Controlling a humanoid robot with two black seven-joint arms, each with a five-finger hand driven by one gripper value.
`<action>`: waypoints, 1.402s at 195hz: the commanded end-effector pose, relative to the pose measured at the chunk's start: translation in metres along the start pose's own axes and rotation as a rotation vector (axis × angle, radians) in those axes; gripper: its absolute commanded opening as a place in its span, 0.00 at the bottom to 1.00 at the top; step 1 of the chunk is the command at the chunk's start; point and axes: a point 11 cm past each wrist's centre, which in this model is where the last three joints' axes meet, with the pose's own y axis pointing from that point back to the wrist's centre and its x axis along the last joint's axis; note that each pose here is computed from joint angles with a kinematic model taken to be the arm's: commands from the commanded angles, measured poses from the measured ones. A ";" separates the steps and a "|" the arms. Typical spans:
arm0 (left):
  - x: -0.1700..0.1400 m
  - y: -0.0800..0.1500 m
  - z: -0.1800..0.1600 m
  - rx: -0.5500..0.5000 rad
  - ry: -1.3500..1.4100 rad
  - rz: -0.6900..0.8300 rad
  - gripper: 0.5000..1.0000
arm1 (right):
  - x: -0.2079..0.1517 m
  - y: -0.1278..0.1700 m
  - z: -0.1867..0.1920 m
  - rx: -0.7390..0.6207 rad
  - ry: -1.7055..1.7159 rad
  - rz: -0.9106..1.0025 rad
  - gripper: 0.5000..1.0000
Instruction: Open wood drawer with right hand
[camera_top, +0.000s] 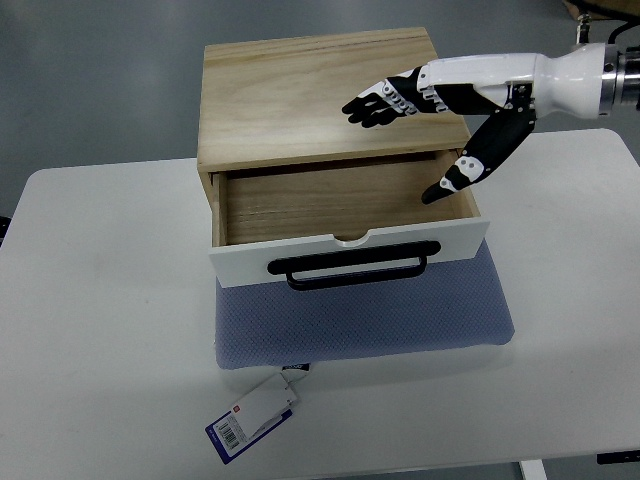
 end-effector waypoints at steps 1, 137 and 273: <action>0.000 0.000 0.000 0.000 0.000 0.000 1.00 | 0.023 0.014 0.017 -0.015 -0.081 0.083 0.86; 0.000 0.000 0.000 0.000 0.000 0.000 1.00 | 0.065 0.069 0.202 0.155 -1.004 0.765 0.86; 0.000 0.000 0.000 0.000 0.000 0.000 1.00 | 0.028 0.036 0.246 0.028 -1.110 0.844 0.86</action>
